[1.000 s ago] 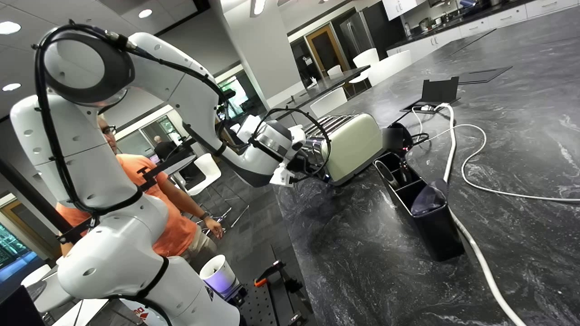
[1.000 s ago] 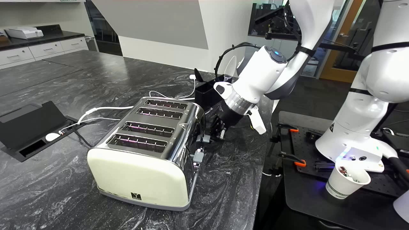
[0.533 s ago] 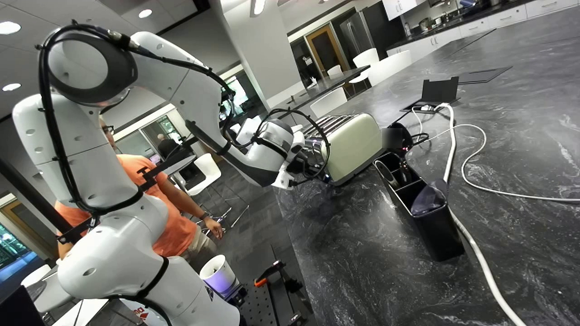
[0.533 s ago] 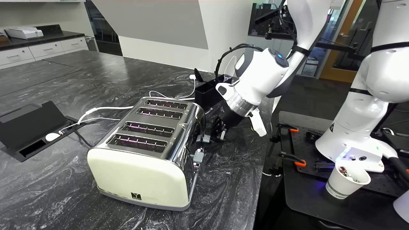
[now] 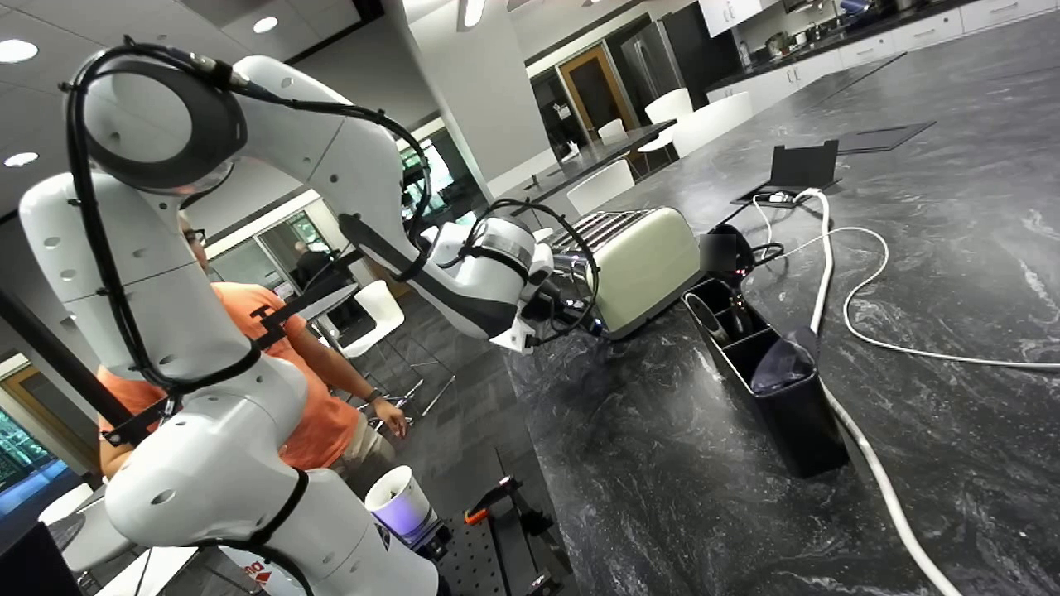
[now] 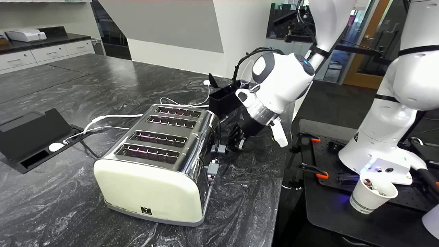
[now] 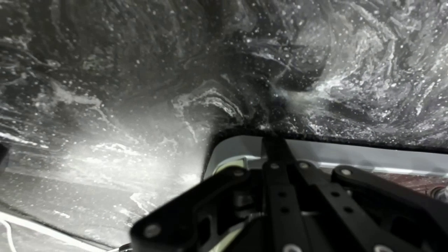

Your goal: Press the button on the right side of the toaster

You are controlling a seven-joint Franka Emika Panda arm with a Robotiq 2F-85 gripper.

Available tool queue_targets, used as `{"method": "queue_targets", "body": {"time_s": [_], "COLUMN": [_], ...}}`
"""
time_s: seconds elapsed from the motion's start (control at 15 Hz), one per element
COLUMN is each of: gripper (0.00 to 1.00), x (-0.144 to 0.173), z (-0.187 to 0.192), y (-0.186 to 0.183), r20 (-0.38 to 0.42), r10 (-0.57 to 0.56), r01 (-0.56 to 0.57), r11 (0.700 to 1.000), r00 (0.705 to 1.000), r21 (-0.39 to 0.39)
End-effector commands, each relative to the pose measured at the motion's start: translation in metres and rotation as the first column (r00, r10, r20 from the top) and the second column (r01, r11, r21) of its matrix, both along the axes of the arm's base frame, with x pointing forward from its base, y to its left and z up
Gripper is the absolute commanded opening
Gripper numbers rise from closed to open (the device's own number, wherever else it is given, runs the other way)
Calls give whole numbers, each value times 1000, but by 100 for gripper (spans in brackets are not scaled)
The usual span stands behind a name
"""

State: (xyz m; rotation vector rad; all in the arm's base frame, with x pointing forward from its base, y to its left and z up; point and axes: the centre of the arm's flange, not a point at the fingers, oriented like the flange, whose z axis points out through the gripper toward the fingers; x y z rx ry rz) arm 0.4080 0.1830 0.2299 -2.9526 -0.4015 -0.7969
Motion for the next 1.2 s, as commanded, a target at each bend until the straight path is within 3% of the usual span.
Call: {"method": "queue_targets", "body": {"time_s": [0.0,0.6,1.13], "gripper": [0,0,0], "x": [-17,-17,-7], "z": [1,4,-2], "y": [-11,-5,-2], "r20": [39,85,77], "r10": [6,22,11], "r01": [-8,-28,-16], "r11": [999,997,998], "r00": [999,996,997], "r21": [38,69,56]}}
